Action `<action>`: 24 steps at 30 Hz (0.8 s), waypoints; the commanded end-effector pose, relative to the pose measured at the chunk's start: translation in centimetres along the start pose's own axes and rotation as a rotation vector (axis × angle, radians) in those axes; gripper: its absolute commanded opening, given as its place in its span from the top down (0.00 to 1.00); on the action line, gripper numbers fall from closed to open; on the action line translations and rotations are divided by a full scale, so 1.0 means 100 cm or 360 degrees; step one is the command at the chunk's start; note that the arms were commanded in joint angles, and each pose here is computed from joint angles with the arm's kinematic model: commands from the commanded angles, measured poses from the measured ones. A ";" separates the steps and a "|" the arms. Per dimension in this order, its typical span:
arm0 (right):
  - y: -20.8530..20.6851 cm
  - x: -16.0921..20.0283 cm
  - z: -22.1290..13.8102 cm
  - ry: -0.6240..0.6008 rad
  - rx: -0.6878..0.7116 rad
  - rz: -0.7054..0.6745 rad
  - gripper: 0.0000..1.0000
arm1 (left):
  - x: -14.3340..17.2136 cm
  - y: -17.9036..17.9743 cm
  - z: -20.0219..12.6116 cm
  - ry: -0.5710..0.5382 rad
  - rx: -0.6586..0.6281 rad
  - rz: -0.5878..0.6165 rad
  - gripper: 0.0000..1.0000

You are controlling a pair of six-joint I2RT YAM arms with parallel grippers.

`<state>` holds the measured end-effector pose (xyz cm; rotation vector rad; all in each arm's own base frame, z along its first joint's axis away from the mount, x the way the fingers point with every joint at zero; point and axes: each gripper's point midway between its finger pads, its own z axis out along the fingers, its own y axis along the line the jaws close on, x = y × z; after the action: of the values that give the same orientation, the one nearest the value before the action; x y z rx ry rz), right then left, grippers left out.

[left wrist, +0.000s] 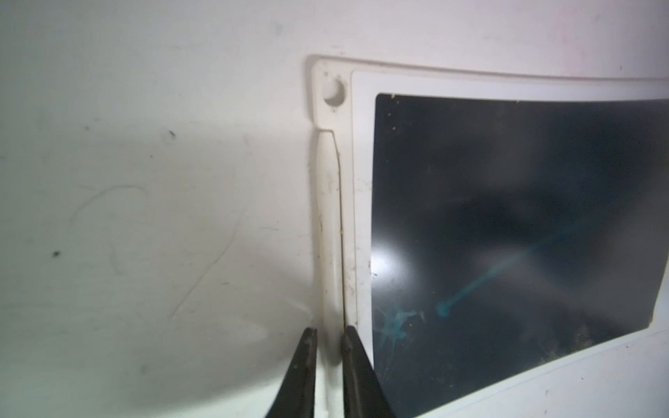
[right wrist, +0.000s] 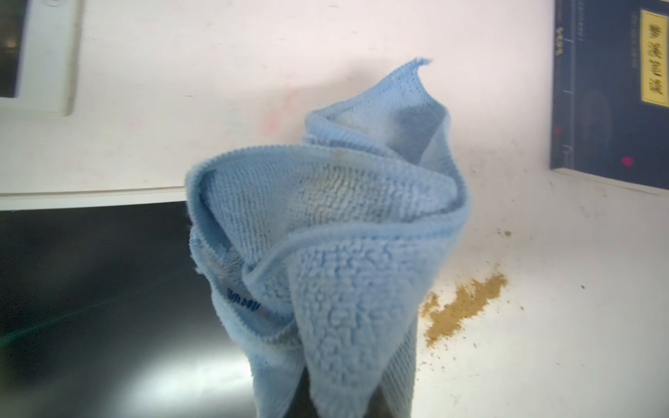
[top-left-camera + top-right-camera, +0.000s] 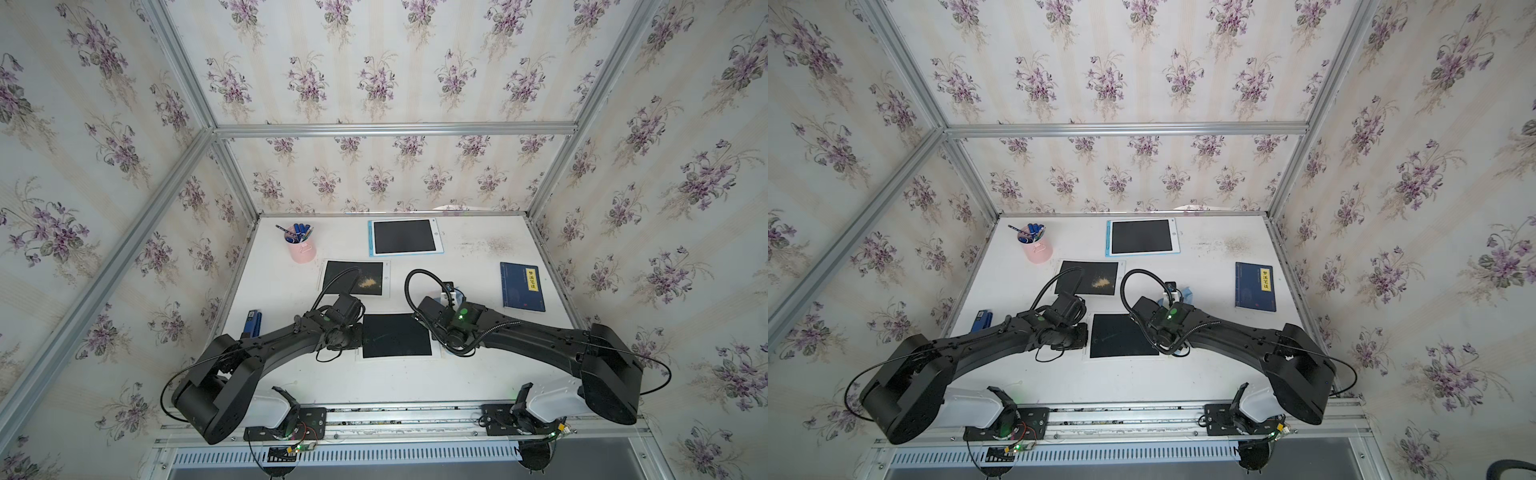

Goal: Wipe the drawing tablet
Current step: Wipe the dirt from the drawing tablet.

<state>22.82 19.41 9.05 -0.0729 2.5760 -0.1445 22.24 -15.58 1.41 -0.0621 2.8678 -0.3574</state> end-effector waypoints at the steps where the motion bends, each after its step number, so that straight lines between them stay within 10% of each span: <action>1: 0.045 -0.006 -0.007 -0.0008 -0.0242 -0.0145 1.00 | 0.015 0.019 0.000 0.0085 -0.0130 -0.0006 0.84; 9: 0.105 0.032 0.004 0.0166 -0.0452 -0.0347 1.00 | 0.015 0.019 -0.001 0.0083 -0.0126 -0.0012 0.84; 18: -0.042 0.046 0.042 0.0236 0.0235 -0.0153 1.00 | 0.016 0.020 0.001 0.0087 -0.0123 -0.0013 0.84; 24: -0.027 0.005 0.010 0.0072 -0.0061 -0.0044 1.00 | 0.015 0.020 -0.001 0.0079 -0.0121 -0.0010 0.84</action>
<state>22.38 14.95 6.62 -0.0709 2.6602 -0.2019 22.18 -15.36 1.42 -0.0715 2.8674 -0.3587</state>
